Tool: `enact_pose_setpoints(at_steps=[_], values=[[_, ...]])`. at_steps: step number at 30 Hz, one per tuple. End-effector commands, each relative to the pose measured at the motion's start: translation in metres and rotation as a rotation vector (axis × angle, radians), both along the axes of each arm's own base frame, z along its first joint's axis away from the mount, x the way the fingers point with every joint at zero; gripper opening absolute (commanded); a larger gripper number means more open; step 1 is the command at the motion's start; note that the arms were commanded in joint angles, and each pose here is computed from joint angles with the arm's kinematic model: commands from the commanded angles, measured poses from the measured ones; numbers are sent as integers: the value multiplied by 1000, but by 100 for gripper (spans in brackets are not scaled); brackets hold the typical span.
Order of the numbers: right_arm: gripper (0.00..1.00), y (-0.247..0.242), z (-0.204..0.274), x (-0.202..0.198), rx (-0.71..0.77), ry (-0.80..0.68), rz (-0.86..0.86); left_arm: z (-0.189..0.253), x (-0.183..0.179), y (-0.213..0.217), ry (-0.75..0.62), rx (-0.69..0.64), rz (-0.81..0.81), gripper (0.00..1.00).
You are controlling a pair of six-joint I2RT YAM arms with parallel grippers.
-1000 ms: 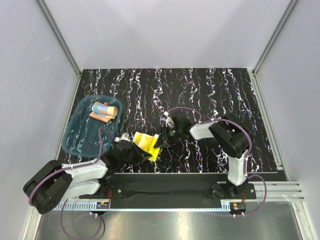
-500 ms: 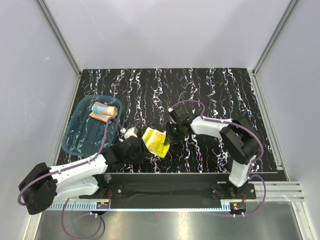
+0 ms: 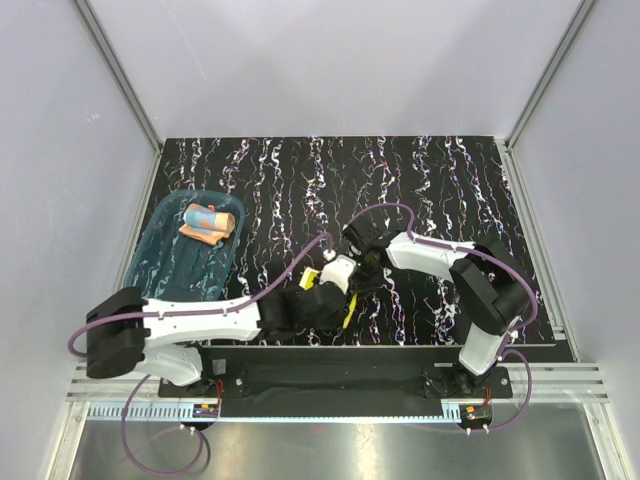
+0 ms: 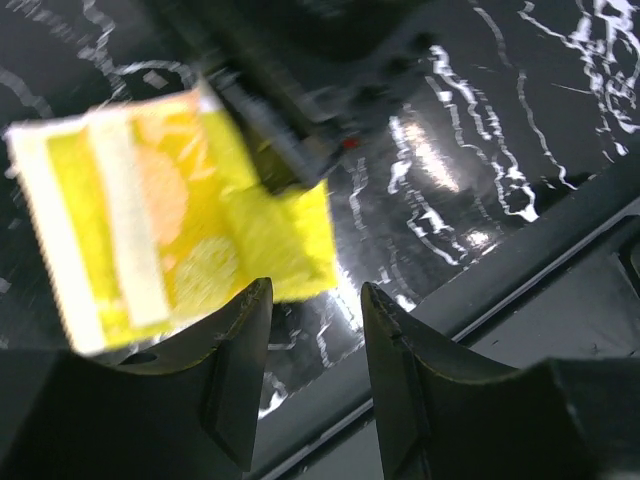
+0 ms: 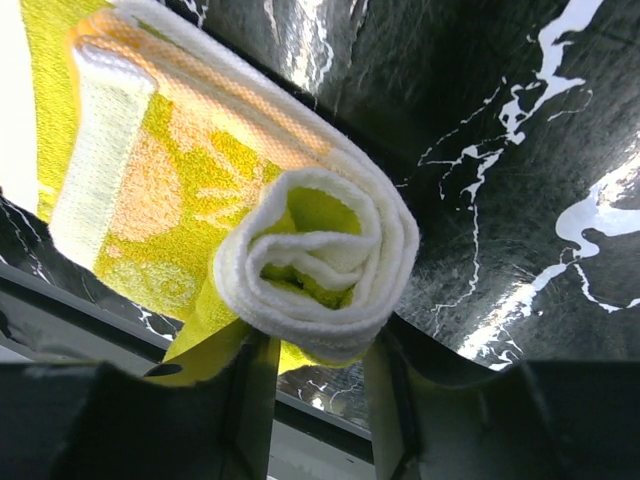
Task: Roll the towels
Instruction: Roll the towel
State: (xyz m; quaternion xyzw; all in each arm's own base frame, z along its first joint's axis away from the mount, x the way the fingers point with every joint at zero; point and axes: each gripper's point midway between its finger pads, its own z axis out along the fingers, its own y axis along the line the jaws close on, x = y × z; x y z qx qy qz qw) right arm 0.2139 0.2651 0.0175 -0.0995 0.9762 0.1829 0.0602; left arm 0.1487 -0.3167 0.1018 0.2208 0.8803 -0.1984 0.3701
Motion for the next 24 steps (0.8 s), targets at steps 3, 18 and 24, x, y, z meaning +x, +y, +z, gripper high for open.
enact_pose_setpoints(at_steps=[3, 18, 24], values=[[49, -24, -5, -17, -82, 43, 46, 10, 15, -38, -100, -31, -57, 46], [62, -23, -12, -20, -84, 62, 69, -53, 14, -19, -45, 63, 24, 47], [68, -23, -15, -18, -94, 67, 74, -67, 12, 8, -38, 121, 70, 56]])
